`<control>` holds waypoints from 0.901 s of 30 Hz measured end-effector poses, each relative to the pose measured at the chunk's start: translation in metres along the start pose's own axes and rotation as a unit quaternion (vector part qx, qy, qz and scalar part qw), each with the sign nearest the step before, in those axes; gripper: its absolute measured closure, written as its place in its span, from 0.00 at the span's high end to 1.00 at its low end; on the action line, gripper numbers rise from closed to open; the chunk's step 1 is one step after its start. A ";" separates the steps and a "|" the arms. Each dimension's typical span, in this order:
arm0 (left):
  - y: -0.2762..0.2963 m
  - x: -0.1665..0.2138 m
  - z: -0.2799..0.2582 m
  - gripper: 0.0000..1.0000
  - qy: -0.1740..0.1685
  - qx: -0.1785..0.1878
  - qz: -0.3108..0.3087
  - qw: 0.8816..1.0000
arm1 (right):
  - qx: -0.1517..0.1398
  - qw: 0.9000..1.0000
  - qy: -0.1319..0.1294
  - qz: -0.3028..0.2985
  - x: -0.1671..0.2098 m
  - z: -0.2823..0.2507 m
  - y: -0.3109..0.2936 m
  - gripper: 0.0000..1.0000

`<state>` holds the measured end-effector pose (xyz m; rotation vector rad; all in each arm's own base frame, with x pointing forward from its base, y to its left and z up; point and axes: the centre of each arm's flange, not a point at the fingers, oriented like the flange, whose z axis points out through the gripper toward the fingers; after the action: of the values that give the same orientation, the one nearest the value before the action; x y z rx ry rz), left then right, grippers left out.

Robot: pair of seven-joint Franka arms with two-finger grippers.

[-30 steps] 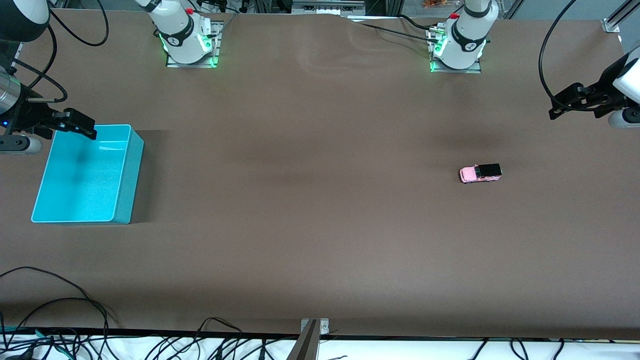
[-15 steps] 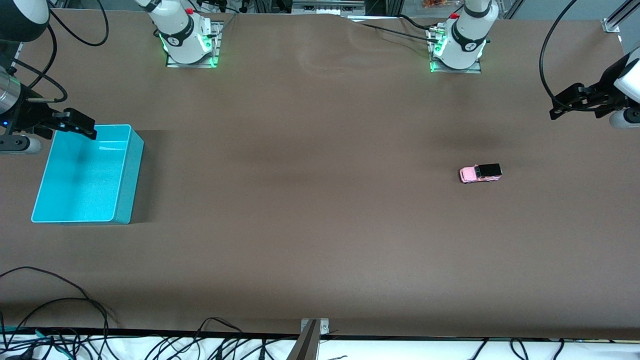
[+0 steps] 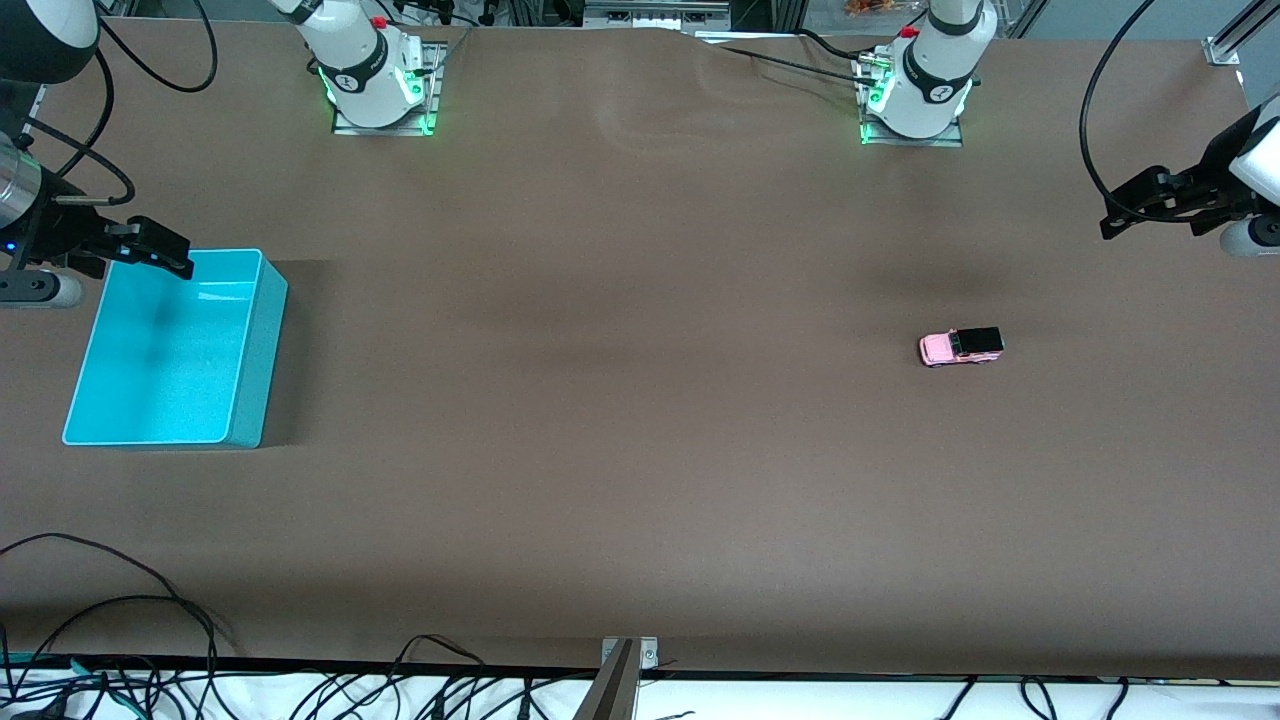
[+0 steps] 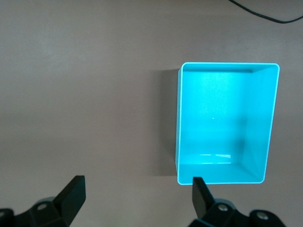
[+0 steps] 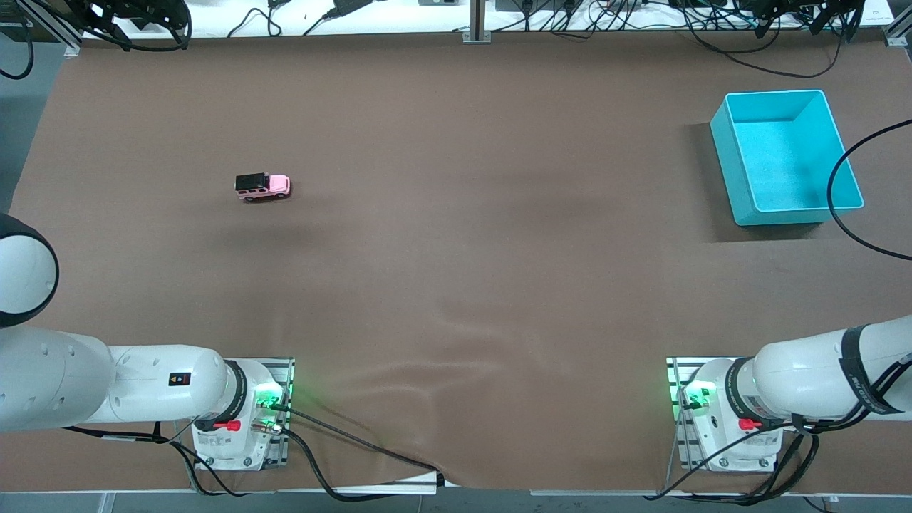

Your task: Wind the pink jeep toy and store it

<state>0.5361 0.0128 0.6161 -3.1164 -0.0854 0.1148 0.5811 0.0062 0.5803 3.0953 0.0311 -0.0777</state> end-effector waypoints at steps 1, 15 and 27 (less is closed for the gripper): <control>-0.002 0.000 0.000 1.00 0.000 0.000 -0.002 1.000 | 0.000 1.000 0.000 0.000 0.000 0.000 0.000 1.00; -0.009 -0.002 0.002 1.00 -0.009 0.000 -0.004 1.000 | 0.000 1.000 0.000 0.000 0.000 0.000 0.000 1.00; -0.006 0.001 0.016 1.00 -0.024 0.000 -0.002 1.000 | 0.000 1.000 0.000 0.000 0.000 0.000 0.000 1.00</control>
<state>0.5360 0.0197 0.6007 -3.1137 -0.0916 0.1882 0.5811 0.0061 0.5803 3.0953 0.0309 -0.0777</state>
